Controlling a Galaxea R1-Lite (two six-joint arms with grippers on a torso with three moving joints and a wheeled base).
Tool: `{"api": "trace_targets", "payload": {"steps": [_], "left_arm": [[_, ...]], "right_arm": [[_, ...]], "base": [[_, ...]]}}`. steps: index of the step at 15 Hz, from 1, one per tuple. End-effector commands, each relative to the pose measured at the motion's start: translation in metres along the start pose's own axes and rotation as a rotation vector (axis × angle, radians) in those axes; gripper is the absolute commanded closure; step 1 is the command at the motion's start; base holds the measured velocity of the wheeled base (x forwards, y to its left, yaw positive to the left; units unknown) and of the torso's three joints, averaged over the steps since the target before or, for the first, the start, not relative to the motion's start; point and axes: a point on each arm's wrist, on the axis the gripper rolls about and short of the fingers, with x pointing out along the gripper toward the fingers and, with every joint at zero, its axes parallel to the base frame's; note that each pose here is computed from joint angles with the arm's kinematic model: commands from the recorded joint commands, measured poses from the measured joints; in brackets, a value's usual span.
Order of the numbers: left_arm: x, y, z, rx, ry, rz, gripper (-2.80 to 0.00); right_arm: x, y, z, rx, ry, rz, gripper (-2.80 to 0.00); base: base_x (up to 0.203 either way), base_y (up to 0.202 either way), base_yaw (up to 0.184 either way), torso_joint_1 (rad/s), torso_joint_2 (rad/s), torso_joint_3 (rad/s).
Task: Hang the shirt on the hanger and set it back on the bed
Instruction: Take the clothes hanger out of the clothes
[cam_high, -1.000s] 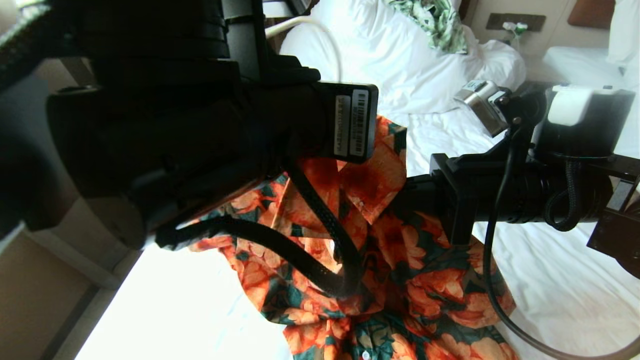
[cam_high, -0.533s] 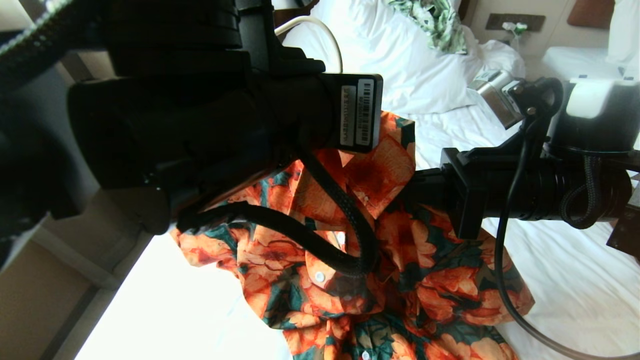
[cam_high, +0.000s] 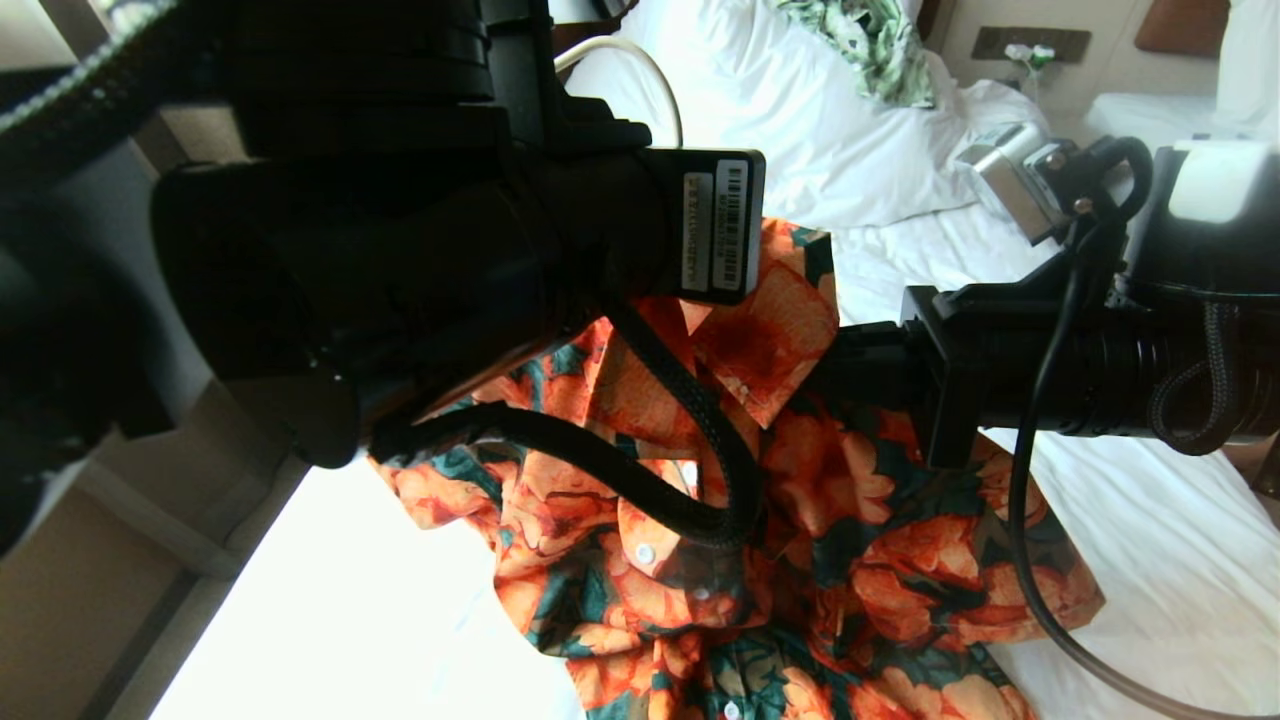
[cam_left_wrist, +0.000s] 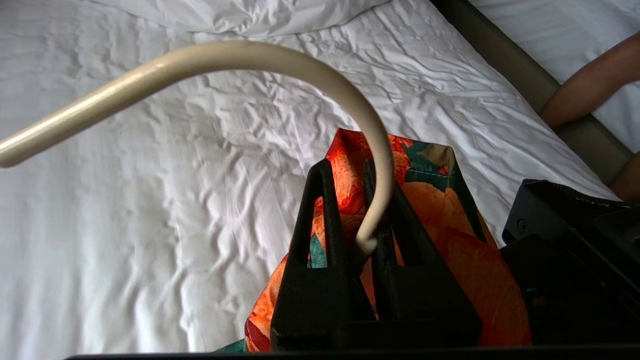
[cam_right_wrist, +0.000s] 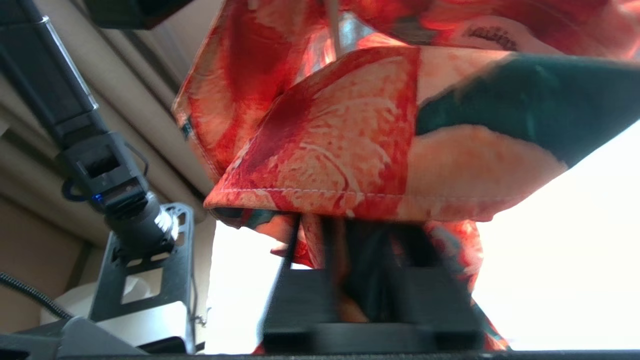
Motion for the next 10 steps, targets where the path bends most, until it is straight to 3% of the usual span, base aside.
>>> {"api": "trace_targets", "payload": {"steps": [1,6,10], "left_arm": [[-0.002,0.001,0.001,-0.003,-0.004,0.002,0.0],[-0.009,0.006,0.005,-0.007,-0.009,0.002,0.0],[-0.022,0.017,0.006,-0.003,-0.011,0.0,0.0]], "right_arm": [[0.0,0.001,0.002,-0.004,-0.004,0.009,-2.8],[-0.005,0.004,0.006,0.0,0.0,0.001,-2.8],[-0.046,0.012,0.02,0.024,0.017,-0.108,-2.8]], "base": [[0.0,0.0,0.0,0.0,0.0,0.0],[0.0,0.0,0.0,0.0,0.0,0.0],[0.0,0.0,0.0,0.0,0.0,0.0]]}}
